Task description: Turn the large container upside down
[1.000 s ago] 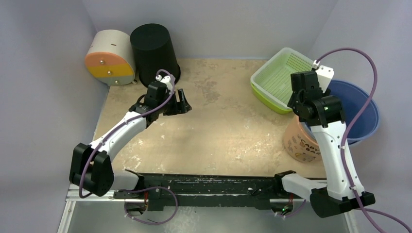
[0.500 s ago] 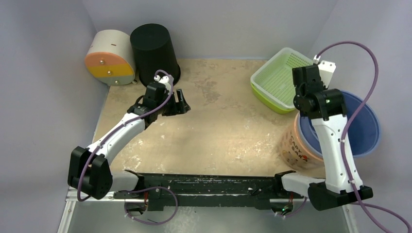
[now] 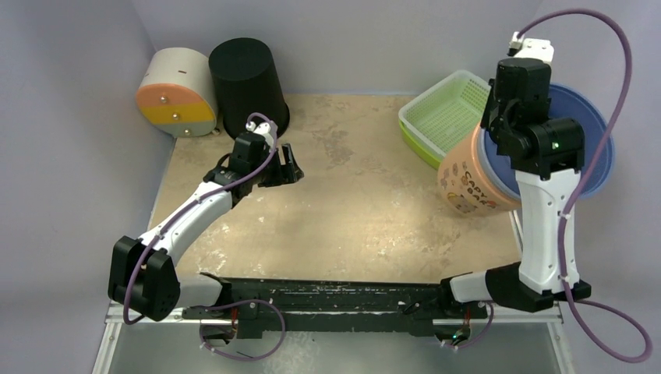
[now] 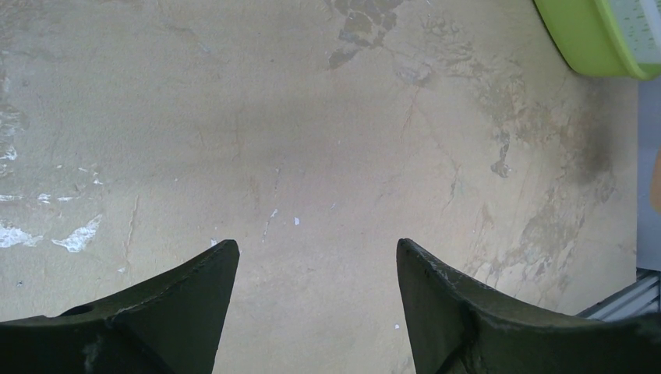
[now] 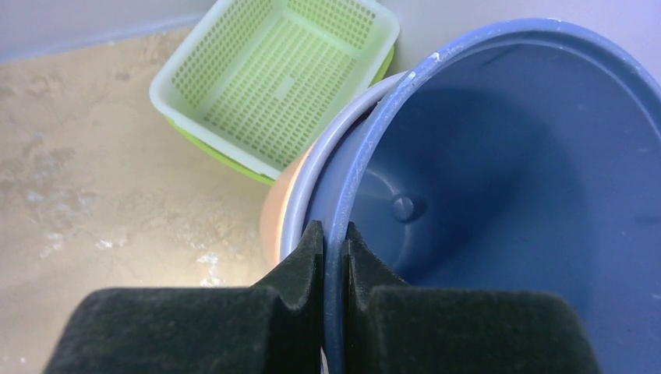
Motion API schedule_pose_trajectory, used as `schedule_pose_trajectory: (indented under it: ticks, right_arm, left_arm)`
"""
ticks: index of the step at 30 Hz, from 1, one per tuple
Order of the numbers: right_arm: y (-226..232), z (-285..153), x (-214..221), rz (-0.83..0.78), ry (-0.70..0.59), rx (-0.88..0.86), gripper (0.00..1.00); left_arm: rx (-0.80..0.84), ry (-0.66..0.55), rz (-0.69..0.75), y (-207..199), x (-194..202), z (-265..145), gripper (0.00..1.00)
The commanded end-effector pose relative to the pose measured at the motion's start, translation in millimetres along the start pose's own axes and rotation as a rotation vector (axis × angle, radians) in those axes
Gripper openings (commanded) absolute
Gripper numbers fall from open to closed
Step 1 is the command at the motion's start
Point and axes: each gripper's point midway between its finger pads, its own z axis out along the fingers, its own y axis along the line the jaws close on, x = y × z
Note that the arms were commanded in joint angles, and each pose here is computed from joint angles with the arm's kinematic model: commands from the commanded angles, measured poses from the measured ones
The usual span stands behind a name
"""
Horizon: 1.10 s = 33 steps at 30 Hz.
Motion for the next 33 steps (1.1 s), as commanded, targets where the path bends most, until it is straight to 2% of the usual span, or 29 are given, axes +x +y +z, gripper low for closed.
schedule_pose_trajectory:
  ticks: [1,5,12,17,19,22,26,29,33]
  right_arm:
    - [26.2,6.7,-23.2,-0.066,-0.071,-0.130,0.00]
    - [67.2,-1.4,-25.3,-0.061,-0.072,-0.358,0.00]
    - [98.6,-23.9,-46.3,-0.061,-0.136,-0.564,0.00]
    - [97.8,-51.7,-79.6,-0.016,-0.264,-0.621,0.00]
    - [104.5,-66.3,-91.0,-0.006,-0.314,-0.695,0.00]
    - [134.4,-77.9,-92.1,0.000,-0.317,-0.858,0.00]
    - [184.0,-90.6,-87.5,-0.025,-0.319,-0.980,0.00]
    - [213.7,-82.4,-85.9,-0.026,-0.316,-1.018,0.00]
    - [231.5,-46.8,-85.6,0.031,-0.331,-0.924,0.00]
  left_arm:
    - [0.021,-0.043,0.020,-8.3,-14.8,-5.0,0.72]
    - [0.023,-0.054,0.025,-13.9,-24.7,-9.8,0.72]
    - [0.039,-0.096,0.029,-30.9,-53.1,-23.0,0.72]
    - [0.059,-0.129,0.028,-40.3,-66.7,-30.9,0.72]
    - [0.058,-0.132,0.039,-41.5,-69.7,-32.4,0.72]
    - [0.047,-0.130,0.051,-40.6,-72.6,-32.9,0.72]
    - [0.051,-0.151,0.056,-45.7,-81.9,-39.4,0.72]
    - [0.057,-0.182,0.055,-51.0,-92.9,-46.4,0.72]
    - [0.099,-0.233,0.026,-67.6,-112.2,-61.4,0.72]
